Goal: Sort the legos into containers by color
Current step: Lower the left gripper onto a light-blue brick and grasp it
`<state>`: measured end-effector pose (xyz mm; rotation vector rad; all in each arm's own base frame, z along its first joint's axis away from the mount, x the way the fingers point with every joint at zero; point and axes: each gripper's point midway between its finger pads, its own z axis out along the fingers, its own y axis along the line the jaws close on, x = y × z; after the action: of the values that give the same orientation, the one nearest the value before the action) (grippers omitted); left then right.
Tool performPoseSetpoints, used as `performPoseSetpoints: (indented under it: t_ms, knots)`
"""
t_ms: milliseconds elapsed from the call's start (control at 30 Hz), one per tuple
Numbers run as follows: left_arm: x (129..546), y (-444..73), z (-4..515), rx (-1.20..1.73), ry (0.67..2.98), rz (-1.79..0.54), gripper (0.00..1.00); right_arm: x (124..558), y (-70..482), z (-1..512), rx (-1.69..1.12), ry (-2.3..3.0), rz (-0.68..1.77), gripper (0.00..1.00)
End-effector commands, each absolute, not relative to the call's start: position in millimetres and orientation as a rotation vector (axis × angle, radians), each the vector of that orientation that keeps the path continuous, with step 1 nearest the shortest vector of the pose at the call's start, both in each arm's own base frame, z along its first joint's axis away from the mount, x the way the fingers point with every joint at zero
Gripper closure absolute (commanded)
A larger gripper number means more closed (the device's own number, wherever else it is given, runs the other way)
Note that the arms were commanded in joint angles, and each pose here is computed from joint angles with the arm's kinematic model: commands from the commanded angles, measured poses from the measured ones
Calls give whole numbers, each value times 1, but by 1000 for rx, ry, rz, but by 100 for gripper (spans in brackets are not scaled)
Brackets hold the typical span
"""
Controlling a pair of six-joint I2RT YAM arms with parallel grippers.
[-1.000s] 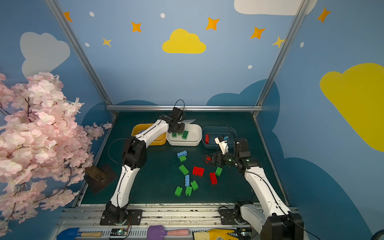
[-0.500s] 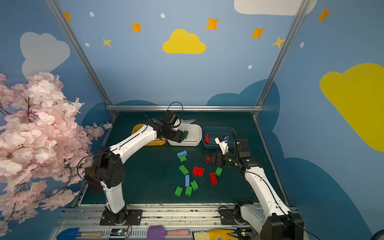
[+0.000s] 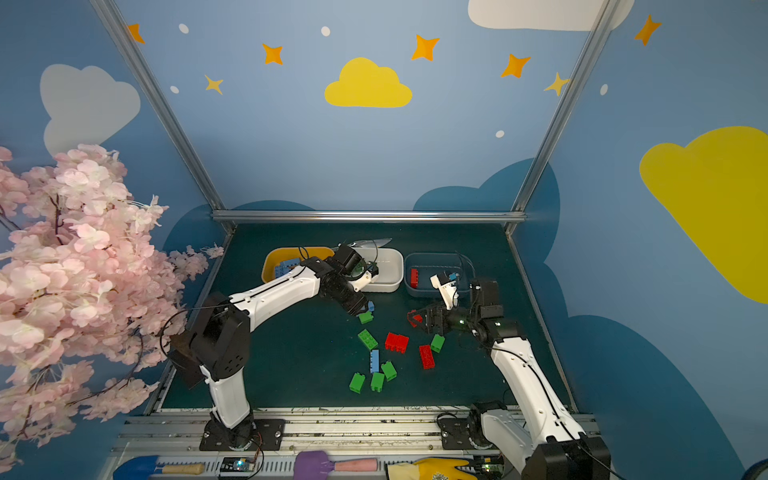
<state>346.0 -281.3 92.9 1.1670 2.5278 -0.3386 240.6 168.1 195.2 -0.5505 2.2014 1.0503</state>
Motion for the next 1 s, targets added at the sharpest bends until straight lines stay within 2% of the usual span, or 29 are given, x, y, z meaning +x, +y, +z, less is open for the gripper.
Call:
performPoseSetpoints:
  t_ms: [0, 200, 400, 700, 967]
  knots:
    - [358, -282, 78, 1272, 2466, -269, 40, 234, 166, 194, -557, 2210, 1048, 12]
    - [377, -277, 63, 1275, 2418, -153, 50, 232, 162, 194, -553, 2217, 1023, 12]
    - [377, -276, 48, 1315, 2415, -136, 54, 231, 161, 193, -550, 2224, 1021, 12]
    - [369, -280, 36, 1363, 2435, -199, 55, 230, 159, 193, -545, 2233, 1015, 12]
    - [369, -277, 29, 1361, 2458, -217, 60, 229, 159, 195, -547, 2234, 1015, 12]
